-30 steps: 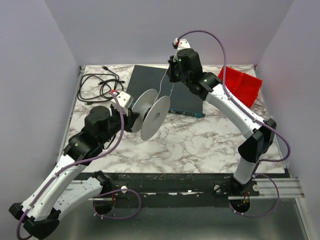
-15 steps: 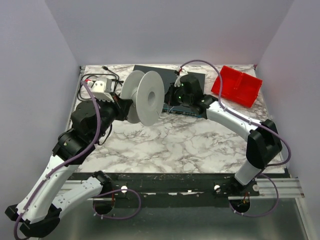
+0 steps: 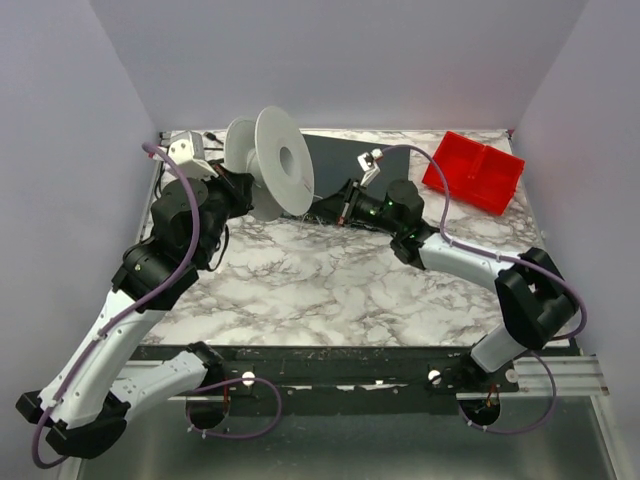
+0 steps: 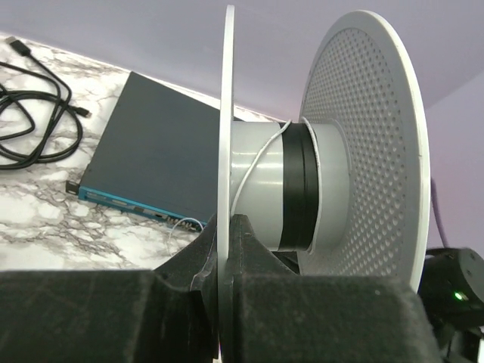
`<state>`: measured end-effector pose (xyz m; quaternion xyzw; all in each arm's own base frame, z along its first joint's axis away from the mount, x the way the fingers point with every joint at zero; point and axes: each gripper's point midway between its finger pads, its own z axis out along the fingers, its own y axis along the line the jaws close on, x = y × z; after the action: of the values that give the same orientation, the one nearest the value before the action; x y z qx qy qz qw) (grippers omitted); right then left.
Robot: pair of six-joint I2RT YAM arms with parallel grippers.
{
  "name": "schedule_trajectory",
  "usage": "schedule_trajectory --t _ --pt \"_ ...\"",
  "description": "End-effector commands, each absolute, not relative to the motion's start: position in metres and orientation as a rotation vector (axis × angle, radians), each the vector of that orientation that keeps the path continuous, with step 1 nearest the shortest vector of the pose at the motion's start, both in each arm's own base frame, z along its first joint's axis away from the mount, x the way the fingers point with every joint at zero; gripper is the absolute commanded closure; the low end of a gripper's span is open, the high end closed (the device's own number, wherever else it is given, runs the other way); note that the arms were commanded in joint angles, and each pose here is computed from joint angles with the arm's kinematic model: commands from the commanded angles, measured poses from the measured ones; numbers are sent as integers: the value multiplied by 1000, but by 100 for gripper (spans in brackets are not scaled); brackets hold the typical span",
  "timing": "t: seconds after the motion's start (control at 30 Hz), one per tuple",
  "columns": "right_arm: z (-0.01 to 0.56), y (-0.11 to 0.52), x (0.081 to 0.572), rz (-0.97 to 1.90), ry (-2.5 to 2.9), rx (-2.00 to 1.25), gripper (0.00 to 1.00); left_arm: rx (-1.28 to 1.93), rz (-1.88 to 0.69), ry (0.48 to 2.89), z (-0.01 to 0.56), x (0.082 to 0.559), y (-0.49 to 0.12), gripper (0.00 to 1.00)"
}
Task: Wrap the cables
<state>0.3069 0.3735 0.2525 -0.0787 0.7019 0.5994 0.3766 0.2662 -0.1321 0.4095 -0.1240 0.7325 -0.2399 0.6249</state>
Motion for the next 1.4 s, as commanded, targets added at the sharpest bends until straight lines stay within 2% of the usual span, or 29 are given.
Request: schedule_trajectory --t 0.0,0.23,0.63,0.97,1.37 --pt "288 388 278 1726 1636 -281 95 -426 -524 1581 436 275 -116 100" --pt "292 401 244 1847 1578 -319 93 -469 -447 1598 428 291 -115 100" --pt "287 416 216 1927 1569 -357 81 -474 -366 1622 412 301 -113 100" --pt "293 423 182 2044 1515 -439 76 -460 -299 1665 391 306 -112 100" --pt "307 418 149 2051 1486 -494 75 -434 -222 1714 369 315 -114 100"
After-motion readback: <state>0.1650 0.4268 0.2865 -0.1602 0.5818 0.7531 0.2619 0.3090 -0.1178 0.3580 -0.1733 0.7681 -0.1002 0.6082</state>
